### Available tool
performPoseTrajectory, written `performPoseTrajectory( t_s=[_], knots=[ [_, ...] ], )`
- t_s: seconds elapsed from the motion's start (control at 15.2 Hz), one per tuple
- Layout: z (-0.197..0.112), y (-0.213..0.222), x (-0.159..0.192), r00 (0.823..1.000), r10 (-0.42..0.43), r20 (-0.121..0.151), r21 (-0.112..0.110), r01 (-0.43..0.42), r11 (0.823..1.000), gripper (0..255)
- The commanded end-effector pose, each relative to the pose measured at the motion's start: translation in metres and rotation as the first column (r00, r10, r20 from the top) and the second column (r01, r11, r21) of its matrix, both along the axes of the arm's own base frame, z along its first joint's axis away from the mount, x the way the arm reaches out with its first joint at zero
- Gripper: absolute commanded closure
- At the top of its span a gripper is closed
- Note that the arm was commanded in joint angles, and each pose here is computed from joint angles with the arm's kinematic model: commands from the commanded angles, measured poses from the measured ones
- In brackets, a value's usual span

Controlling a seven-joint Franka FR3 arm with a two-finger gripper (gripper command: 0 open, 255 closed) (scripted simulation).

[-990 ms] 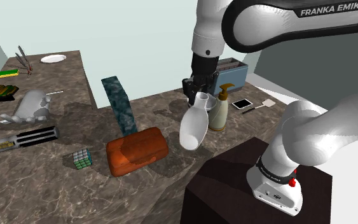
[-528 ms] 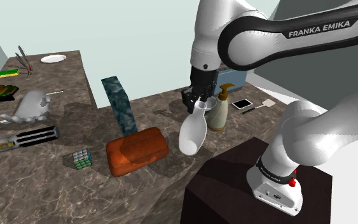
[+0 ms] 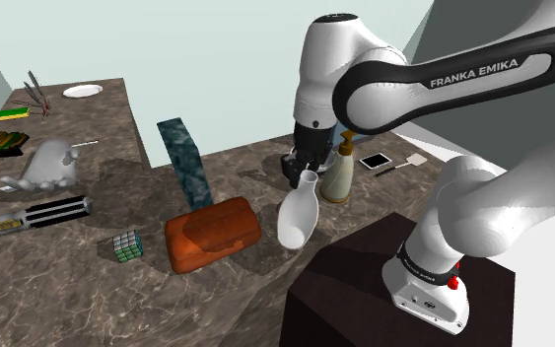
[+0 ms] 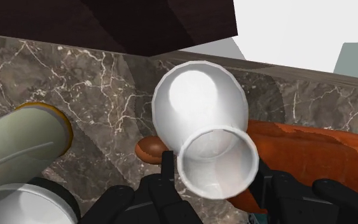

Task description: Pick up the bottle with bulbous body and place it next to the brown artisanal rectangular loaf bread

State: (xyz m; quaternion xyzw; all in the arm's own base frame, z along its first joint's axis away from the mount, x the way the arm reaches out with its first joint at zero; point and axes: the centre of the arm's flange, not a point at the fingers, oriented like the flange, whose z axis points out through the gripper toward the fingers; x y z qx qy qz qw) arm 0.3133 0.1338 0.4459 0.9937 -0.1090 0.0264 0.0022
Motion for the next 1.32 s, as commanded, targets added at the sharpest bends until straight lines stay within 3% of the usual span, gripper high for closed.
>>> performPoseTrajectory(
  t_s=[0.0,0.46,0.53,0.86,1.12,1.25],
  knots=[
    [-0.004,0.001,0.0,1.0,0.0,0.001,0.0,0.0,1.0,255],
    [-0.004,0.001,0.0,1.0,0.0,0.001,0.0,0.0,1.0,255],
    [-0.004,0.001,0.0,1.0,0.0,0.001,0.0,0.0,1.0,0],
    [-0.004,0.001,0.0,1.0,0.0,0.001,0.0,0.0,1.0,0],
    [0.046,0.001,-0.003,1.0,0.0,0.001,0.0,0.0,1.0,0],
    [0.046,0.001,-0.003,1.0,0.0,0.001,0.0,0.0,1.0,0]
  ],
)
